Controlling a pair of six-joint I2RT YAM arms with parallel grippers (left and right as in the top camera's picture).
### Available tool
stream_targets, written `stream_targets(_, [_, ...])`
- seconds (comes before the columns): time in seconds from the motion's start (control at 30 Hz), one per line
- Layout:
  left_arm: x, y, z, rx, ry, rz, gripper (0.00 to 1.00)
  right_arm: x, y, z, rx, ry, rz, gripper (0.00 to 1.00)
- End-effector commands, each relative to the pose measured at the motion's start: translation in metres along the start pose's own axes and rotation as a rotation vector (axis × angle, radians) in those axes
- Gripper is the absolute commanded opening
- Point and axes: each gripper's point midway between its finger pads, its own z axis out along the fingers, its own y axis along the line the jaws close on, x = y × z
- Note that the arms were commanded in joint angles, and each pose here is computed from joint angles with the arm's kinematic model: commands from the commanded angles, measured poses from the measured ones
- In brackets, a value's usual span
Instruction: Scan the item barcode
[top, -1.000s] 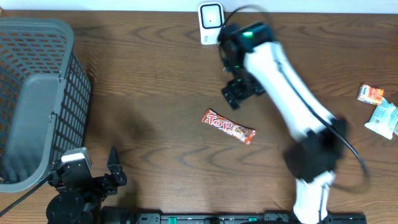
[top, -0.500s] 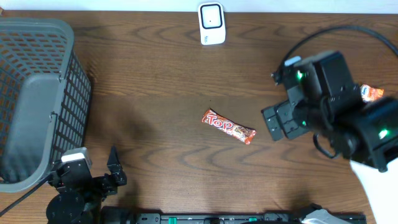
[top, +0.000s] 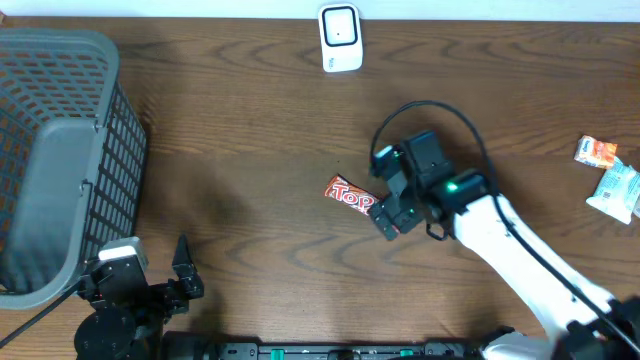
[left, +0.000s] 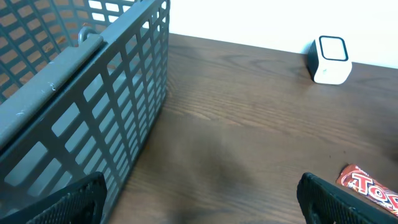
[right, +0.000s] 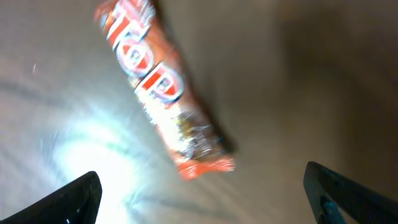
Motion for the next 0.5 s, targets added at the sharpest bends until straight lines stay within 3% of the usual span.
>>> stream_targets(0.0, [0.0,-0.001,-0.001,0.007,-0.003,-0.004,0.98,0.001,0.03,0.02,-0.117,0.036,-0.119,0.99])
stream_targets(0.07, [0.0,-0.001,-0.001,0.007,-0.003,-0.004,0.98,0.001,0.035,0.03,-0.125,0.051,-0.151,0.99])
stream_targets(0.23, [0.0,-0.001,-0.001,0.007,-0.003,-0.004,0.98,0.011,0.027,0.062,-0.061,0.134,-0.174,0.83])
stream_targets(0.47, [0.0,-0.001,-0.001,0.007,-0.003,-0.004,0.98,0.015,0.008,0.091,0.049,0.18,-0.198,0.77])
